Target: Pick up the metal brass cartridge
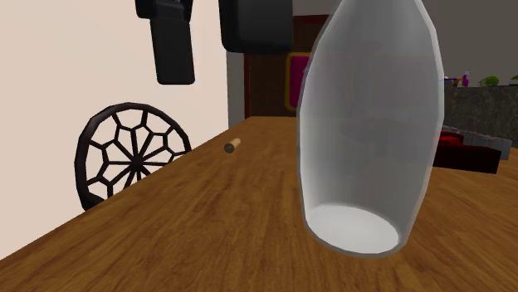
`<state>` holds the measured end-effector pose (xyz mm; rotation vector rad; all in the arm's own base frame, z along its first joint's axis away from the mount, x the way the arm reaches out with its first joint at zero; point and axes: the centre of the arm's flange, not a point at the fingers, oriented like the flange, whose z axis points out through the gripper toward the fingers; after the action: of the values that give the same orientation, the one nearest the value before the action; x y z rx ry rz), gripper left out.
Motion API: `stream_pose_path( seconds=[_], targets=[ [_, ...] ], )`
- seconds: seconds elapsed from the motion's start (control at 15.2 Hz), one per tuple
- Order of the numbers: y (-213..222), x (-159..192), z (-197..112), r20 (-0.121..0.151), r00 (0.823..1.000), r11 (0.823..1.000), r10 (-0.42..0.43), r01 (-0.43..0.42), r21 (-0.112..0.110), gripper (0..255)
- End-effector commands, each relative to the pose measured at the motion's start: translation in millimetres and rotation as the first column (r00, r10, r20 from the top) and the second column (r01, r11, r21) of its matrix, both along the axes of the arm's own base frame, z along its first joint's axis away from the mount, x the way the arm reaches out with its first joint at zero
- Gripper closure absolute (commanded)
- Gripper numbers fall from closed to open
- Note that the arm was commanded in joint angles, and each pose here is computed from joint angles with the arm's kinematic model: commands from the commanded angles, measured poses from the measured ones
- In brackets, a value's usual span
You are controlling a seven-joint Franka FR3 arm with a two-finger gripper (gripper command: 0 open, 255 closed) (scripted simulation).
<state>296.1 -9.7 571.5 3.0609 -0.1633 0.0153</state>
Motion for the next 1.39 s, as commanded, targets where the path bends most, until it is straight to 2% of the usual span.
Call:
stream_pose_path(
  seconds=[0.0, 0.33, 0.66, 0.99, 1.32],
  targets=[
    [0.0, 0.0, 0.0, 0.0, 1.0, 1.0, 0.0, 0.0, 0.0, 0],
    [37.1, 53.9, -11.0, -0.011, 0.992, 0.992, 0.127, -0.127, -0.004, 0],
    [80.7, 102.6, -22.7, -0.022, 0.967, 0.968, 0.252, -0.252, -0.007, 0],
    [130.1, 145.2, -35.1, -0.033, 0.927, 0.928, 0.373, -0.373, -0.009, 0],
    [184.4, 181.0, -48.1, -0.045, 0.872, 0.873, 0.487, -0.488, -0.009, 0]
  ],
)
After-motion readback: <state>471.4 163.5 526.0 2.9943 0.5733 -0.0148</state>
